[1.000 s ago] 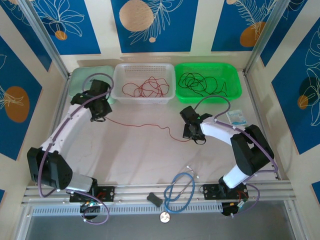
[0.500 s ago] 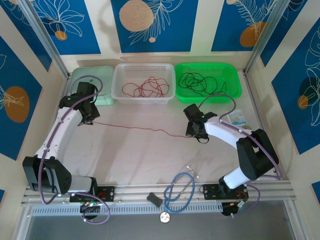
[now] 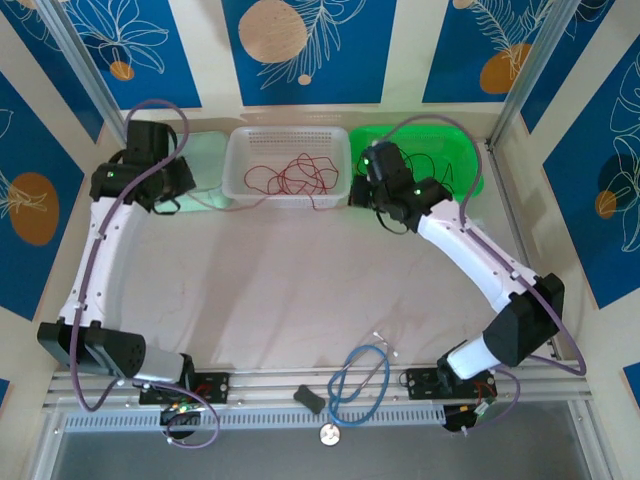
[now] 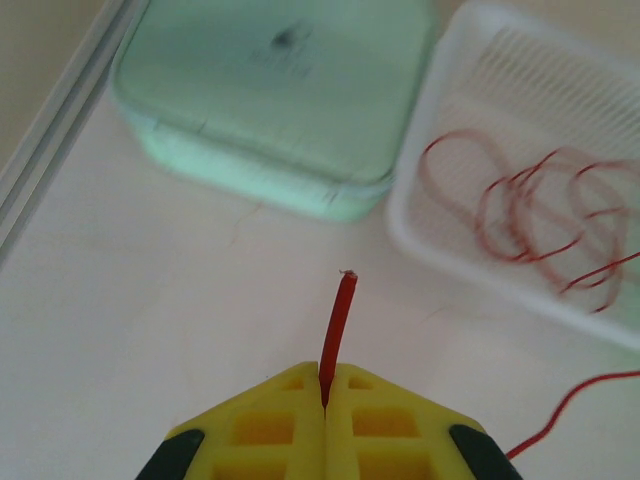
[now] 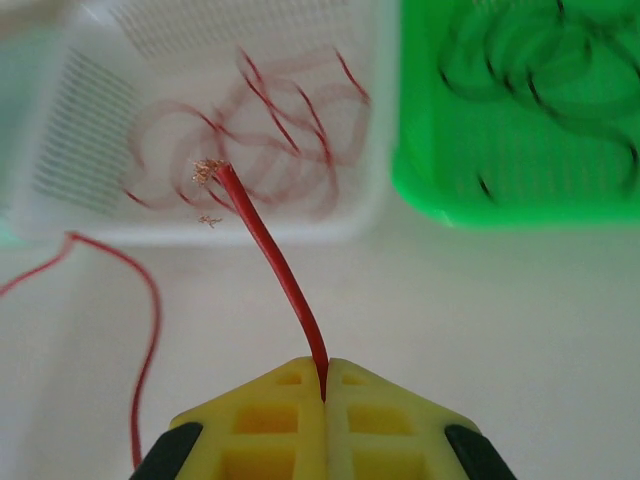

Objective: Untangle the cables
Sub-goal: Place the cable into the container.

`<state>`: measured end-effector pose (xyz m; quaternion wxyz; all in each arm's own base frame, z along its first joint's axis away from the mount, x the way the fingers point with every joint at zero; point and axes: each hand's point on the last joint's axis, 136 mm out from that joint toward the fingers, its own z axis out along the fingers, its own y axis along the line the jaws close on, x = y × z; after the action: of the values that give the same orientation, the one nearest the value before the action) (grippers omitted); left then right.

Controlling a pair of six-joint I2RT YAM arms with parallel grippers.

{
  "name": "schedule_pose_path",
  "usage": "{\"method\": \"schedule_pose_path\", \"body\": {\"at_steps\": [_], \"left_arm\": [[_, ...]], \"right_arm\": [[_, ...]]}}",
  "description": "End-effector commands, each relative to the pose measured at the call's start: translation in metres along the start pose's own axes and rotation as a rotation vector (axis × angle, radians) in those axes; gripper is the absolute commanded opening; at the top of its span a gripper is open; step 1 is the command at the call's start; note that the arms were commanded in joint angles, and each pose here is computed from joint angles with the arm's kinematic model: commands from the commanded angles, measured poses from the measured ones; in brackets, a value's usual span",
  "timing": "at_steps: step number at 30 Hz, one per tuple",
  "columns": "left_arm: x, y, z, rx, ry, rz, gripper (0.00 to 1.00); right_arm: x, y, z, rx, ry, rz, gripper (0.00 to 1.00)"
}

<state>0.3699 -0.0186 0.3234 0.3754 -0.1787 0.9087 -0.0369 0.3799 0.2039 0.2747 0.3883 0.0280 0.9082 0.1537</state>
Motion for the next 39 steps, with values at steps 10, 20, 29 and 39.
{"method": "schedule_pose_path", "body": {"at_steps": [10, 20, 29, 39], "left_arm": [[-0.082, -0.096, 0.090, 0.263, -0.175, 0.033, 0.00], [-0.045, -0.178, 0.207, 0.264, -0.094, 0.226, 0.00], [0.006, -0.193, 0.253, 0.235, 0.030, 0.342, 0.55], [-0.030, -0.189, 0.208, 0.203, -0.088, 0.436, 1.00]], "right_arm": [[-0.079, 0.034, 0.110, -0.052, -0.117, -0.078, 0.00], [-0.059, 0.041, 0.208, -0.042, -0.002, -0.040, 0.00], [-0.023, 0.043, 0.244, -0.038, 0.102, -0.033, 0.08], [-0.007, 0.039, 0.246, -0.016, 0.159, -0.031, 0.34]]}}
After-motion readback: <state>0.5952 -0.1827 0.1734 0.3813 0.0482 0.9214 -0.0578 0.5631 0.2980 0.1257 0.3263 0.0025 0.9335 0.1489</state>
